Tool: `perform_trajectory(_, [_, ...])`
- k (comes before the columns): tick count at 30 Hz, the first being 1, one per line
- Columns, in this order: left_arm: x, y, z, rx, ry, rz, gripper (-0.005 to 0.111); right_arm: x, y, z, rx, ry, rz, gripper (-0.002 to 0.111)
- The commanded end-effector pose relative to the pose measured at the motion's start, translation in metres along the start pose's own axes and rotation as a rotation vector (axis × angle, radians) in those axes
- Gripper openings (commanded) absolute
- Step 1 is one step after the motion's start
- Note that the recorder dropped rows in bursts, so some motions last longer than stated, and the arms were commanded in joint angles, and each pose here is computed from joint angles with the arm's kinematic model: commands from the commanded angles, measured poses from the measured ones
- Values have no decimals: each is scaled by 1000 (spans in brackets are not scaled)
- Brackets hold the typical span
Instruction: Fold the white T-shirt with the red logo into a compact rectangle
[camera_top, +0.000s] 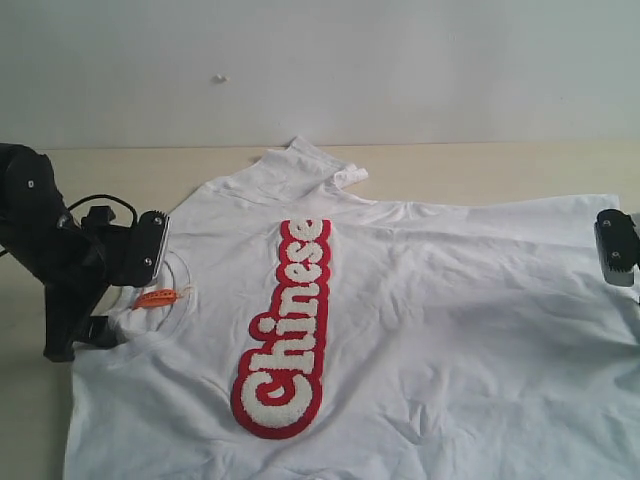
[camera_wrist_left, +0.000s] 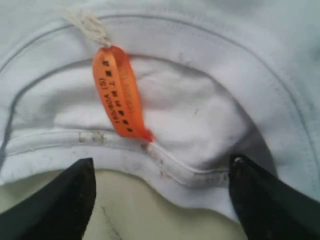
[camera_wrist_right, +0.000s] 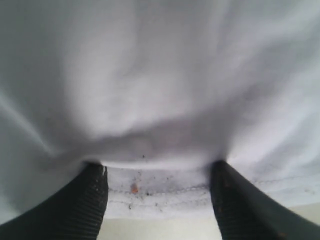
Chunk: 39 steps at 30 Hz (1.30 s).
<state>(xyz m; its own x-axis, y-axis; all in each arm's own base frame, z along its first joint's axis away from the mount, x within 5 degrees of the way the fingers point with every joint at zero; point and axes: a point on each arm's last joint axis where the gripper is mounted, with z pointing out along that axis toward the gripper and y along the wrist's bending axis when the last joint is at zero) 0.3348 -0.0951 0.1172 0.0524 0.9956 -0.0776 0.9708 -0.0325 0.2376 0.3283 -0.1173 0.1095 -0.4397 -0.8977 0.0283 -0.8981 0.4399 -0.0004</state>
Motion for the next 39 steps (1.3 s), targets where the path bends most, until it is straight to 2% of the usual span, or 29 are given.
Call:
perform_trajectory(1, [2,-7,12,45,1,-46,78,-6,1,16,-4,-48,166,59])
perform_trajectory(7, [-1,-10,-3,82,-20,-102,77,-6,1,16,0,-53,170,59])
perform_trajectory(12, [-4,-6,-32,29,-52,-117,77,-8,-1,16,7,-80,253,59])
perform_trajectory(15, [-4,-6,-45,4,-59,-88,77,-8,-1,16,7,-80,264,59])
perform_trajectory(18, [-5,-5,-48,-7,-61,-83,77,-8,-1,16,6,-80,278,59])
perform_trajectory(24, [-4,-4,-29,7,-50,-77,80,-8,-1,16,6,-80,278,59])
perform_trajectory(27, [-3,-4,-13,14,-44,-74,84,-9,-1,16,5,-83,281,59])
perform_trajectory(33, [-1,-8,22,62,-25,-49,84,-9,-1,16,5,-84,282,59])
perform_trajectory(39, [-1,-9,28,91,-20,-47,83,-8,-1,16,12,-80,275,59])
